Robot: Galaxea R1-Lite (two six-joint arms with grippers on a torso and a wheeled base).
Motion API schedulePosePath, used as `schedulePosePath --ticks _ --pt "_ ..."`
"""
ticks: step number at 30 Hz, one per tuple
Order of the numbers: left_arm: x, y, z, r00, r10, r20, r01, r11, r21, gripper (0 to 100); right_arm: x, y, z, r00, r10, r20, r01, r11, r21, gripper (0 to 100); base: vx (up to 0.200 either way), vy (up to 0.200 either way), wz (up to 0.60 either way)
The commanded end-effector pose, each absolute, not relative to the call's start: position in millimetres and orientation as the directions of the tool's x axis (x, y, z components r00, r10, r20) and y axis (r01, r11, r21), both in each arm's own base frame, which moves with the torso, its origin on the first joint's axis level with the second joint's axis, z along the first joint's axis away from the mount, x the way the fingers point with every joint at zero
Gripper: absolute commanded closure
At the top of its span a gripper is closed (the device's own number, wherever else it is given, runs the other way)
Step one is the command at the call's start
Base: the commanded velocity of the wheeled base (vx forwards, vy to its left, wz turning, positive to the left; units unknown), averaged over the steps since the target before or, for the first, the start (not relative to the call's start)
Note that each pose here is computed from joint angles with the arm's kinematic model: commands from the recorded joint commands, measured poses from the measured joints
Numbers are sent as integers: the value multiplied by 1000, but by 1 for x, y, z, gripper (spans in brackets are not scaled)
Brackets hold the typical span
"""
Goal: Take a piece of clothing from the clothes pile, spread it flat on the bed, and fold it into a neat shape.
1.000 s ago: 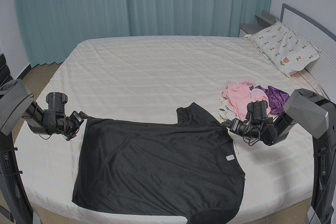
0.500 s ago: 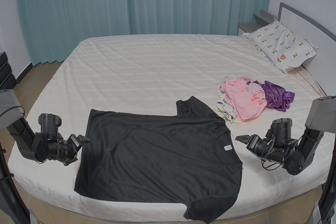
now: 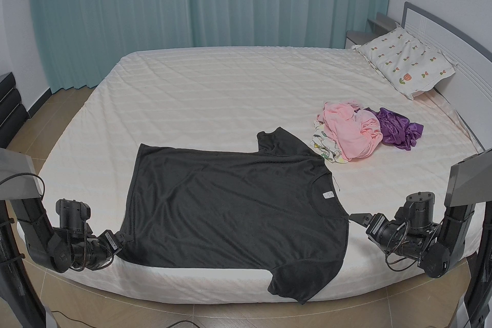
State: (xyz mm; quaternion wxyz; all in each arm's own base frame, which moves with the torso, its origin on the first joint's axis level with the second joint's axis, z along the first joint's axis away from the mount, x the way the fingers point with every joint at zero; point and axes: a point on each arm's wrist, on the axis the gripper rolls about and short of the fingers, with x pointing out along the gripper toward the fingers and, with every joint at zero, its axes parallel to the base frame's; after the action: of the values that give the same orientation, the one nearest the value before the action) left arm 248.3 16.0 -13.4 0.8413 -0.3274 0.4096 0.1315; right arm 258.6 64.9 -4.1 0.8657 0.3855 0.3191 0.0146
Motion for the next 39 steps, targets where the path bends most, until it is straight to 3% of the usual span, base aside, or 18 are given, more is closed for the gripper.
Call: schedulePosePath --ticks 1,13,14,23,28,39 --pt "251 10 -42 592 11 -806 -521 768 -372 0 252 66 -11 783 277 -557 226 708 670 0 0 0 0" --pt "264 -6 -58 635 72 -769 -501 796 -339 0 247 68 -17 795 291 -532 195 707 679 0 0 0 0" --pt "264 -6 -58 635 72 -769 -501 796 -339 100 247 68 -17 795 291 -532 195 707 679 0 0 0 0" --pt "257 1 -57 620 91 -779 -527 784 -328 100 250 69 -17 794 297 -531 171 728 664 0 0 0 0" --pt "245 11 -50 606 105 -789 -560 760 -330 100 264 73 -28 772 294 -564 115 807 579 0 0 0 0" --pt "239 26 -52 579 137 -803 -584 757 -293 100 307 92 -40 698 291 -654 116 856 504 0 0 0 0"
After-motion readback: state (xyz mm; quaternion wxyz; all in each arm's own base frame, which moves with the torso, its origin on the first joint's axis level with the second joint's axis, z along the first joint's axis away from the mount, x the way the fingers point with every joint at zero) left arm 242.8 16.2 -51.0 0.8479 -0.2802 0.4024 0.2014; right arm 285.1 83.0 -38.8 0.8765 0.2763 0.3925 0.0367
